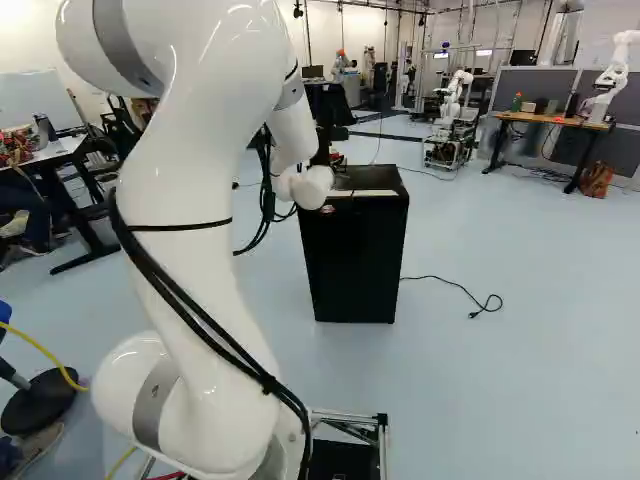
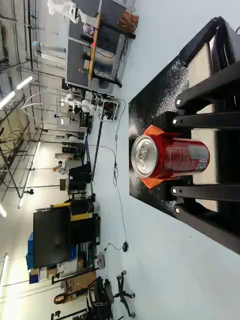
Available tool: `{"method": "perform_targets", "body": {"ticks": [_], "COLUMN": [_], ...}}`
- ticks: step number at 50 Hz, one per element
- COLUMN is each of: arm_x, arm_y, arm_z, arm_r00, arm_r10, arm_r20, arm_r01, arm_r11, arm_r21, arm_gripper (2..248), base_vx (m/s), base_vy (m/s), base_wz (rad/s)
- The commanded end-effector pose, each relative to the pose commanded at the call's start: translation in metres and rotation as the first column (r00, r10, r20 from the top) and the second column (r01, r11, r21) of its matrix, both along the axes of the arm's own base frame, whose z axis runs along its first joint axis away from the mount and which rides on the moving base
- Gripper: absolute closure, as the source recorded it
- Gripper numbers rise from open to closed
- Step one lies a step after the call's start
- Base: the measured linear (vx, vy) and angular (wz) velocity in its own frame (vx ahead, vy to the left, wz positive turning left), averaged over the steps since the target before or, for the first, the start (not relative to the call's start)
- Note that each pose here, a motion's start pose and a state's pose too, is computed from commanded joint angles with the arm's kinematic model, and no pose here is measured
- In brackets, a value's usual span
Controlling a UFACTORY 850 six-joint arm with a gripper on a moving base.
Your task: Grab a drink from the fridge
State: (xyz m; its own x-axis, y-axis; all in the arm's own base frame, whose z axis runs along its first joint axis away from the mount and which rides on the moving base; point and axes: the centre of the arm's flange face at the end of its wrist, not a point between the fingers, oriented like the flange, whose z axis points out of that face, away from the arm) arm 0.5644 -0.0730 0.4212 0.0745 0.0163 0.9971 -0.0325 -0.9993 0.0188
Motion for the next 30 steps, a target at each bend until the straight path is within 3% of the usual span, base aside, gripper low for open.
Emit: {"method": "perform_targets", "body": {"ticks": [30], "arm_x": [-0.101], "arm_y": [0.036], "arm_z": [-0.002], "arm_r00": [0.996], "arm_r10": [0.010], "arm_r20": [-0.091], "arm_r01": [-0.009], "arm_r11": [1.000], "arm_r21": [0.013], "arm_gripper": [152], "base_vx": [0.000], "base_vy": [0.000], "base_wz": [0.000]}}
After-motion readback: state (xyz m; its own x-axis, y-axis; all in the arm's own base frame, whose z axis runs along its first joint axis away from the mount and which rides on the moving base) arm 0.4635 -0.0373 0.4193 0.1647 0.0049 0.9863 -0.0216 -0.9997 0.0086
